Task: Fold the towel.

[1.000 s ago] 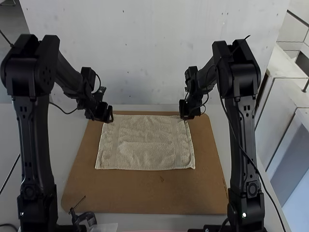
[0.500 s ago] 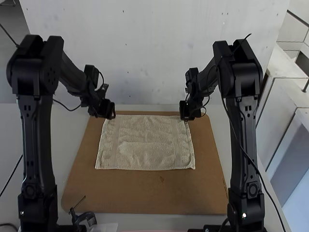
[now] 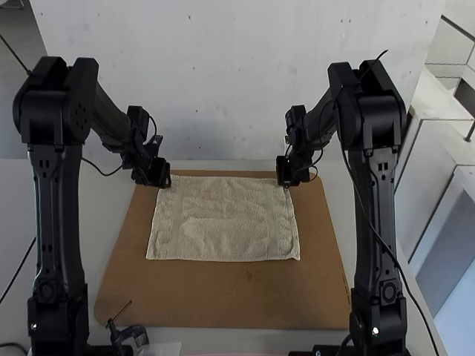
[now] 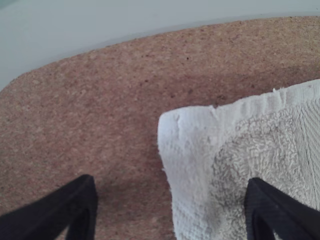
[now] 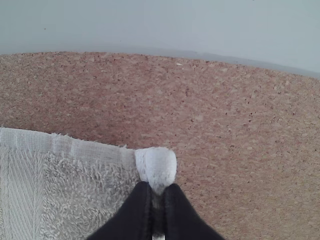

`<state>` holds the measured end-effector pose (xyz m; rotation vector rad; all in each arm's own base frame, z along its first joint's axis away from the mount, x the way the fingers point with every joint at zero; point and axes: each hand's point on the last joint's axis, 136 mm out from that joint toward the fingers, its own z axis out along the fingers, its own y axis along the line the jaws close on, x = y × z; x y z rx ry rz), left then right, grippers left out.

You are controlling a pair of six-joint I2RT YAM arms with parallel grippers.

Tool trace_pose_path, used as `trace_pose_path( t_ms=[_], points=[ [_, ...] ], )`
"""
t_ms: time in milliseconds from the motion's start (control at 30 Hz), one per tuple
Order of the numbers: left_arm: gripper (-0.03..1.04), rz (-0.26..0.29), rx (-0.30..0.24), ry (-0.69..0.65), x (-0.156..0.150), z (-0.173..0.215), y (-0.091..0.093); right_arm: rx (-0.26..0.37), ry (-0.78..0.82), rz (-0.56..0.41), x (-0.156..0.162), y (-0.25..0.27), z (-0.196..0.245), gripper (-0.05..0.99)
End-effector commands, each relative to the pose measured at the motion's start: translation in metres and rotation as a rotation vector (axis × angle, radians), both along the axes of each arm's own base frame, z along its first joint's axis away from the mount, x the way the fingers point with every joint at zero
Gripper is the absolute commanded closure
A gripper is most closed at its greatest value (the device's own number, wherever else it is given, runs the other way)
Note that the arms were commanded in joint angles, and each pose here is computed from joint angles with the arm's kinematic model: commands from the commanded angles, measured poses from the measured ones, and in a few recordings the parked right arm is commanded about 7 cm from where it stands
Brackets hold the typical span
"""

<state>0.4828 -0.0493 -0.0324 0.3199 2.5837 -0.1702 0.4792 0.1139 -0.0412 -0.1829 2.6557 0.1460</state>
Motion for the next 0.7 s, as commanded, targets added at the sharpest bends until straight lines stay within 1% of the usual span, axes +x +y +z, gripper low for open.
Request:
trace_pose_path(
  t_ms=[0, 67, 133, 167, 233, 267, 367, 533, 600, 667],
  points=[
    [0.38, 0.016, -0.001, -0.011, 0.009, -0.001, 0.003, 0.011, 0.003, 0.017, -0.008, 0.008, 0.007, 0.91],
    [0.38, 0.015, -0.005, -0.008, 0.009, -0.002, 0.0, 0.012, 0.005, 0.018, -0.009, 0.008, 0.006, 0.91],
    [0.46, 0.023, -0.024, -0.002, 0.008, -0.002, -0.004, 0.014, 0.004, 0.021, -0.008, 0.009, 0.007, 0.91],
    [0.47, 0.023, -0.041, -0.001, 0.008, -0.001, -0.007, 0.016, 0.003, 0.022, -0.008, 0.01, 0.007, 0.91],
    [0.49, 0.014, -0.048, -0.001, 0.007, 0.0, -0.012, 0.02, -0.001, 0.023, -0.008, 0.01, 0.007, 0.91],
    [0.52, 0.013, -0.05, -0.002, 0.007, 0.0, -0.014, 0.02, -0.003, 0.025, -0.008, 0.01, 0.006, 0.91],
    [0.53, 0.012, -0.056, -0.006, 0.009, 0.001, -0.017, 0.021, -0.006, 0.025, -0.007, 0.011, 0.006, 0.91],
    [0.53, -0.006, -0.061, -0.016, 0.011, 0.003, -0.026, 0.023, -0.005, 0.025, -0.008, 0.011, 0.006, 0.91],
    [0.62, -0.005, -0.065, -0.028, 0.013, 0.004, -0.028, 0.024, -0.005, 0.026, -0.008, 0.012, 0.006, 0.91],
    [0.64, -0.002, -0.067, -0.027, 0.014, 0.002, -0.028, 0.028, -0.003, 0.029, -0.009, 0.012, 0.005, 0.91]
  ],
)
